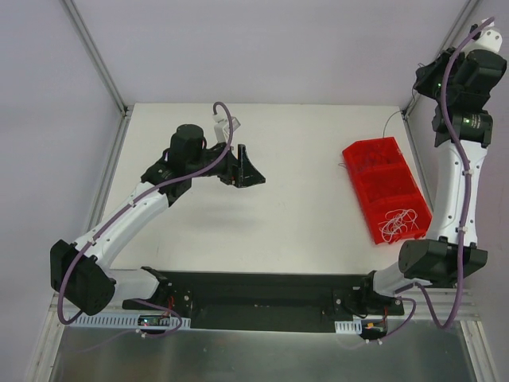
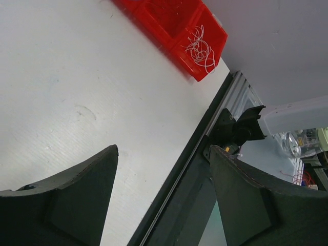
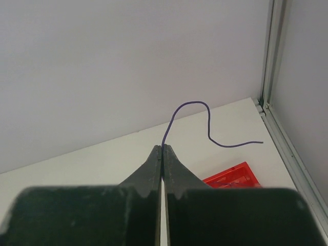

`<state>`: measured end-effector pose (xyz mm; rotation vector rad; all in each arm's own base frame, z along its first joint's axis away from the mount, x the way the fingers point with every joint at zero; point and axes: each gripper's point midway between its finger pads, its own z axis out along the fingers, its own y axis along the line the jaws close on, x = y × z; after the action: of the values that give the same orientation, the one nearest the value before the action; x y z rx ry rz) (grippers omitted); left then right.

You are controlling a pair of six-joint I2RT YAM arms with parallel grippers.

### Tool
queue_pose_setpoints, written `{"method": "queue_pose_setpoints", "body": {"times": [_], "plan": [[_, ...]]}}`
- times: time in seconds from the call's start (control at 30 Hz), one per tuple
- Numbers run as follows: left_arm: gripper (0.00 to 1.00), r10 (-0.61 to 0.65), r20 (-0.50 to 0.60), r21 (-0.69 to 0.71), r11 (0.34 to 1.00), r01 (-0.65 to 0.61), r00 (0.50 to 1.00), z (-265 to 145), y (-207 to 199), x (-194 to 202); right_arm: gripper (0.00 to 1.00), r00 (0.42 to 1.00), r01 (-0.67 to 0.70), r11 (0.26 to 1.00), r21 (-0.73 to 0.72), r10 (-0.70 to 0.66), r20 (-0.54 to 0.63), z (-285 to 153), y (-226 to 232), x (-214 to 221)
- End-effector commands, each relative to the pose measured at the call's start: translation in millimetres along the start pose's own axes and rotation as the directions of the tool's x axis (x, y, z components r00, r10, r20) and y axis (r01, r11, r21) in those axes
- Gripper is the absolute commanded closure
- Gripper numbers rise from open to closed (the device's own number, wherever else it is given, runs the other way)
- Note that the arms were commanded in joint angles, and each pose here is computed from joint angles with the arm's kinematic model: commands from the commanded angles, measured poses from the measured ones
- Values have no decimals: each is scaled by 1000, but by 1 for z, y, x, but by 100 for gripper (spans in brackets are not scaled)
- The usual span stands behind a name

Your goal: Untangle the cables

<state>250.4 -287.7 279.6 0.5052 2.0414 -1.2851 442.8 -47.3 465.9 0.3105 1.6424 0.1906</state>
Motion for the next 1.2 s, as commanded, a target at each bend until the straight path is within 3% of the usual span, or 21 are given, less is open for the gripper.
{"method": "queue_pose_setpoints", "body": {"times": [0.0,0.47,0.63,0.97,1.17], "plan": [[29,48,6,35,998,-48,999,-7,-8,-9,100,995,24,1000,-16,-22,93,2,-4,-25],[29,32,2,15,999,-32,999,-6,0,-6,100,989,25,1000,-18,-22,143,-3,-8,-66],[29,31,-1,19,999,-31,1000,-6,0,-5,100,996,19,1000,-9,-18,85,5,-17,-39],[29,28,-7,25,999,-28,1000,-7,0,-4,100,992,-105,994,-12,104,-78,9,-37,72],[29,26,-5,22,999,-26,1000,-8,2,-2,100,974,-194,980,-47,187,-126,4,-28,94]]}}
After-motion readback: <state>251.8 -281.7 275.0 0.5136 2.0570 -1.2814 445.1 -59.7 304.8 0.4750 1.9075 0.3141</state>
